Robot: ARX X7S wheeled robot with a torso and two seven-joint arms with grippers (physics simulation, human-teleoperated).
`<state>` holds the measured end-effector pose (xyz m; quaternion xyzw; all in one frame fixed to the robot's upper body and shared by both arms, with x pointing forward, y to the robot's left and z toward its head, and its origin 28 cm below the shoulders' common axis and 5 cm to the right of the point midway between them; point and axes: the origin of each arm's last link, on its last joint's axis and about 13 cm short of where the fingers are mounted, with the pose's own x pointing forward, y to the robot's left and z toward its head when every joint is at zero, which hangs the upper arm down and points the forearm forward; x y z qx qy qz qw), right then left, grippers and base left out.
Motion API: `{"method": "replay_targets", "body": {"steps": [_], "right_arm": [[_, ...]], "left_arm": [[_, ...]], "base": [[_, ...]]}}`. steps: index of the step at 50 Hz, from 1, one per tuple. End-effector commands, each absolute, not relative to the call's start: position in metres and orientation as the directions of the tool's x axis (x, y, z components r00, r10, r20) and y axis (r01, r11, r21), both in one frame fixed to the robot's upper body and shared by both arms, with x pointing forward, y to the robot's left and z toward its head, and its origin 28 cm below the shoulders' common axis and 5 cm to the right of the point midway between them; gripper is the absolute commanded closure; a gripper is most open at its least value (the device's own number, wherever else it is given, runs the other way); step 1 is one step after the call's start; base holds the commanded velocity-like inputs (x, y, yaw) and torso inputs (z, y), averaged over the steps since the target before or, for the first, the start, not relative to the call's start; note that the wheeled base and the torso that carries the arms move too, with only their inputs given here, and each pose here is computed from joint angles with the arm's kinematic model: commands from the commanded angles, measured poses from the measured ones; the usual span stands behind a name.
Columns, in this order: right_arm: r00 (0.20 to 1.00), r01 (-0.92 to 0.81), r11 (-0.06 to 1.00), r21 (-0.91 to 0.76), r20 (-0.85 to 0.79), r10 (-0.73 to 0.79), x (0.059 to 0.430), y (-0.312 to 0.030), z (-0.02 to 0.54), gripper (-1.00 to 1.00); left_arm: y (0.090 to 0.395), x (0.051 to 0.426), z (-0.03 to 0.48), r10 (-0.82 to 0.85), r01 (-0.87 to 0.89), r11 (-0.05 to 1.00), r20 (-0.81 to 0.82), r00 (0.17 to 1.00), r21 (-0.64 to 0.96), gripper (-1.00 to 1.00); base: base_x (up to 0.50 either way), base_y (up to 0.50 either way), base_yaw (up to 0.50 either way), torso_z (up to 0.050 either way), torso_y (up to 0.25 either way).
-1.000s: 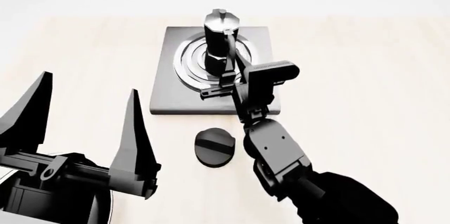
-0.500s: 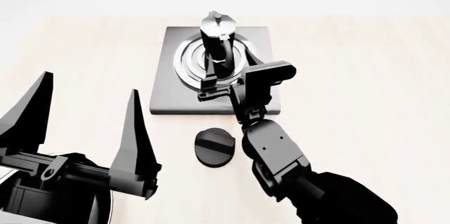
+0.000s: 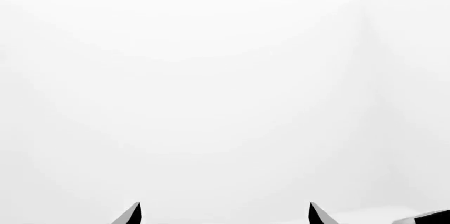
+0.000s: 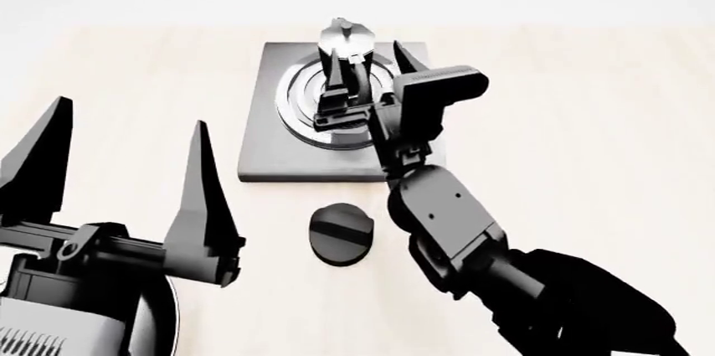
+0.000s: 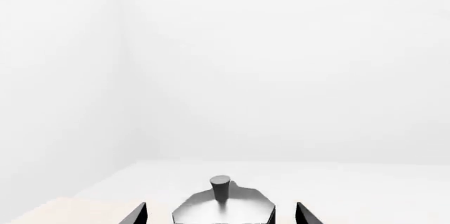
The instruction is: Turn on the stove and put the moka pot on it.
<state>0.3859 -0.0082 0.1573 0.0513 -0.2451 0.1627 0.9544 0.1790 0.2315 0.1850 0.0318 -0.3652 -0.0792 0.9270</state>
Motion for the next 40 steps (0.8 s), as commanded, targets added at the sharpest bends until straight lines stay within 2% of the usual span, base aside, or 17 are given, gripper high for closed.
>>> {"method": "replay_targets", "body": {"steps": [1,13,22,40], "right_arm": [[0.785,-0.349,0.937,0.023,0.553,0.279,0.378,-0.017,0.192,-1.0],[0.711,-0.354,0.935,0.004,0.651,0.266,0.356,-0.033,0.24,-1.0],[0.659,-0.289,0.957,0.011,0.727,0.191,0.325,-0.056,0.281,-1.0],[0.613,-0.105,0.994,0.029,0.789,0.042,0.264,-0.102,0.311,-1.0]], "left_arm": [[0.237,0.188,0.192,-0.145,0.095,0.989,0.669,0.729,0.111,-1.0],[0.242,0.191,0.206,-0.137,0.064,0.989,0.692,0.709,0.13,-1.0],[0.243,0.189,0.216,-0.181,0.068,0.981,0.742,0.645,0.181,-1.0],[0.245,0.183,0.236,-0.205,0.031,0.971,0.763,0.613,0.236,-1.0]], "base": [[0.0,0.0,0.0,0.0,0.0],[0.0,0.0,0.0,0.0,0.0],[0.0,0.0,0.0,0.0,0.0],[0.0,0.0,0.0,0.0,0.0]]}}
